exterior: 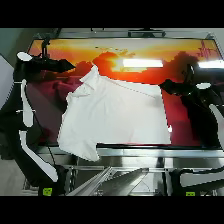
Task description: Fold the shirts.
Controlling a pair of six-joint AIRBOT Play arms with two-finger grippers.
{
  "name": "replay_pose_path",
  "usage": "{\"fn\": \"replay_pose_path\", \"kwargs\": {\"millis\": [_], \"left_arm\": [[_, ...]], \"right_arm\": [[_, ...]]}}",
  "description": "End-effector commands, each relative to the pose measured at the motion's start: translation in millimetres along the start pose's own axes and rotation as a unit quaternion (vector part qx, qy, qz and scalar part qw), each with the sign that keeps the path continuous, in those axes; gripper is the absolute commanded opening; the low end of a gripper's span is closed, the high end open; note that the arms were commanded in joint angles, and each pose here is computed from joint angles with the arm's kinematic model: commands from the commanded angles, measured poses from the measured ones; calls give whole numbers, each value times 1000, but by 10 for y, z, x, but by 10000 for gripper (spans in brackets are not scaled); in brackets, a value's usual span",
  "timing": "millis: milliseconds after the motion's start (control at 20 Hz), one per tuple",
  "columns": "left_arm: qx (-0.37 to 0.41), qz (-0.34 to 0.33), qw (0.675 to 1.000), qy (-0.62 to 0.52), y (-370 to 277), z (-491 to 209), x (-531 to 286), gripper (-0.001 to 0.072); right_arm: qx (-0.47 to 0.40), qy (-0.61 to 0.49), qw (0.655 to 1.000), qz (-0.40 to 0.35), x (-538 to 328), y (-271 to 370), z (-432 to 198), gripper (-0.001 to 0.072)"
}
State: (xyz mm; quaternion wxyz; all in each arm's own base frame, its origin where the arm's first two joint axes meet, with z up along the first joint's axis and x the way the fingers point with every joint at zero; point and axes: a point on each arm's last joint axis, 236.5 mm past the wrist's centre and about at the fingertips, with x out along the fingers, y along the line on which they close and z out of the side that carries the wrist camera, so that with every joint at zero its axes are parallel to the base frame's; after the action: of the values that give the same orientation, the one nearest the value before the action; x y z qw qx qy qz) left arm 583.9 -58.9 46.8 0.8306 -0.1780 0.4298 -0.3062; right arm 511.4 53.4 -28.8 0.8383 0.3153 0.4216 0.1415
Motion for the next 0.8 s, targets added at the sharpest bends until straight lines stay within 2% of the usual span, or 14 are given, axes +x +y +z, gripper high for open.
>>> {"fn": "replay_pose_path", "kwargs": {"millis": [0, 50, 100, 250, 350, 450, 600, 750], "left_arm": [[-70, -70, 993, -60, -173, 260, -182, 296], [-80, -102, 988, -78, -263, 329, -233, -3], [-67, -123, 985, -97, -331, 402, -283, 3], [-68, -148, 982, -91, -421, 378, -444, 3], [-101, -147, 982, -54, -443, 236, -590, 3], [-107, -83, 991, 2, -306, -31, -797, 2], [-114, 63, 987, 95, -27, -699, -1299, 3], [-184, 110, 969, 120, 82, -1484, -1769, 16]], "right_arm": [[3, 22, 999, 34, -226, 124, -28, 217], [6, 30, 999, 43, -290, 154, -48, 77], [23, 38, 998, 50, -343, 164, -72, 14], [58, 75, 993, 72, -390, 219, -223, 14], [58, 101, 989, 87, -408, 288, -342, 13], [58, 131, 984, 106, -476, 381, -468, 13], [33, 149, 984, 97, -681, 337, -543, 11], [21, 148, 987, 57, -981, 115, -618, 12]]}}
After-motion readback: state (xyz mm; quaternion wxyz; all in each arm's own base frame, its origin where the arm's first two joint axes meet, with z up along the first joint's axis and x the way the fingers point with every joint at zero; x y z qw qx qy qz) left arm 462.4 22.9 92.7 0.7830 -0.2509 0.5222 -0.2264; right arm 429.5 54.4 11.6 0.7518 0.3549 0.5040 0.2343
